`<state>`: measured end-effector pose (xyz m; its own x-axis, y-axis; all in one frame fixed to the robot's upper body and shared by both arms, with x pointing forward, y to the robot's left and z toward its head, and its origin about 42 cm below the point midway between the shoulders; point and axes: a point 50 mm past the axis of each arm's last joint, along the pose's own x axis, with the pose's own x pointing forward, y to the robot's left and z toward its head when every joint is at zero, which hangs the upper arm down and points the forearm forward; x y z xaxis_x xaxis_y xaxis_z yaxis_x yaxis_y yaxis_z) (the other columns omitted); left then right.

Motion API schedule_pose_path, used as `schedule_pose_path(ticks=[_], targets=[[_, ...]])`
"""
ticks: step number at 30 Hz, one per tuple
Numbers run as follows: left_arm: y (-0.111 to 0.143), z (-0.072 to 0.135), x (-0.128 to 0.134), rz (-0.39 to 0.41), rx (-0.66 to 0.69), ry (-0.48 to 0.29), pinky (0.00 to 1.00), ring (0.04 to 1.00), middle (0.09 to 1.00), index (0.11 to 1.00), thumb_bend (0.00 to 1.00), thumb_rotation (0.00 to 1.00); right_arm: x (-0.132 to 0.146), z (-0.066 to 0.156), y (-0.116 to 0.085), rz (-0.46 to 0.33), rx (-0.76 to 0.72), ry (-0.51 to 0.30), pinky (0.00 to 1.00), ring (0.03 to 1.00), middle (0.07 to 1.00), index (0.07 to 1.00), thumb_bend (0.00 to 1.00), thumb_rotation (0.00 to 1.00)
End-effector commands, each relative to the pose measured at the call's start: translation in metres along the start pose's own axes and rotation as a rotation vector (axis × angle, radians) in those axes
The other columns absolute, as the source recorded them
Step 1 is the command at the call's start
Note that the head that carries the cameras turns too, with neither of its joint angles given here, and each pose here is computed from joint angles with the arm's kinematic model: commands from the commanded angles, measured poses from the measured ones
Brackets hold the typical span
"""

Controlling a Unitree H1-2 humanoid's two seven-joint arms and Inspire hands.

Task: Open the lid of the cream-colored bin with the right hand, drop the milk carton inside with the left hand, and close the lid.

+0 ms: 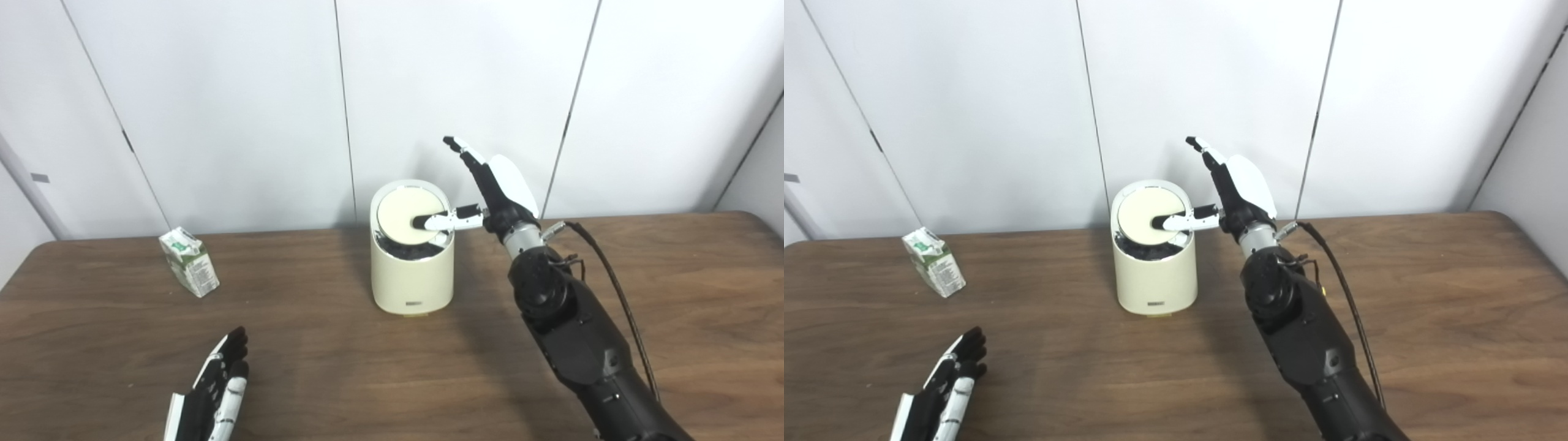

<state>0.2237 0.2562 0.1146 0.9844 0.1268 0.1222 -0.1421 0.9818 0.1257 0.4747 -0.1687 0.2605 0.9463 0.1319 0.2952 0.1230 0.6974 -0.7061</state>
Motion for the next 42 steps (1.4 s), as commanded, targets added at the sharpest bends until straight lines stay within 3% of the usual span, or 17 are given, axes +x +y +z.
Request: schedule_pose_path(ticks=[1, 14, 17, 19, 30, 36, 42], targets=[[0.000, 0.004, -0.001, 0.008, 0.005, -0.017, 0.88, 0.906, 0.908, 0.920, 0.55, 0.79, 0.008, 0.017, -0.018, -0.038, -0.011, -0.081, 0.84, 0.906, 0.908, 0.908, 0.97, 0.31], [0.001, 0.007, -0.001, 0.003, -0.002, -0.020, 0.87, 0.901, 0.906, 0.924, 0.56, 0.76, 0.007, 0.025, -0.020, 0.002, -0.021, -0.081, 0.85, 0.914, 0.918, 0.915, 0.97, 0.32], [0.000, 0.007, -0.001, 0.007, 0.010, -0.019, 0.88, 0.900, 0.903, 0.920, 0.55, 0.77, 0.008, 0.027, -0.021, 0.011, -0.076, -0.099, 0.87, 0.920, 0.915, 0.917, 0.97, 0.33], [0.000, 0.008, -0.001, 0.005, 0.014, -0.018, 0.88, 0.902, 0.900, 0.915, 0.57, 0.78, 0.009, 0.029, -0.021, 0.023, -0.140, -0.116, 0.93, 0.944, 0.923, 0.915, 0.97, 0.30], [-0.001, 0.006, -0.001, 0.005, 0.008, -0.021, 0.87, 0.898, 0.900, 0.913, 0.58, 0.79, 0.006, 0.037, -0.019, 0.037, -0.444, -0.197, 0.95, 0.978, 0.951, 0.925, 0.97, 0.31], [-0.002, 0.006, -0.001, 0.004, 0.018, -0.027, 0.87, 0.901, 0.902, 0.914, 0.57, 0.81, 0.007, 0.042, -0.023, 0.020, -0.532, -0.242, 0.97, 0.986, 0.957, 0.930, 0.98, 0.29], [-0.002, 0.006, -0.001, 0.001, 0.001, -0.027, 0.87, 0.901, 0.903, 0.916, 0.58, 0.80, 0.007, 0.048, -0.030, 0.000, -0.441, -0.220, 0.97, 0.984, 0.950, 0.932, 0.97, 0.30]])
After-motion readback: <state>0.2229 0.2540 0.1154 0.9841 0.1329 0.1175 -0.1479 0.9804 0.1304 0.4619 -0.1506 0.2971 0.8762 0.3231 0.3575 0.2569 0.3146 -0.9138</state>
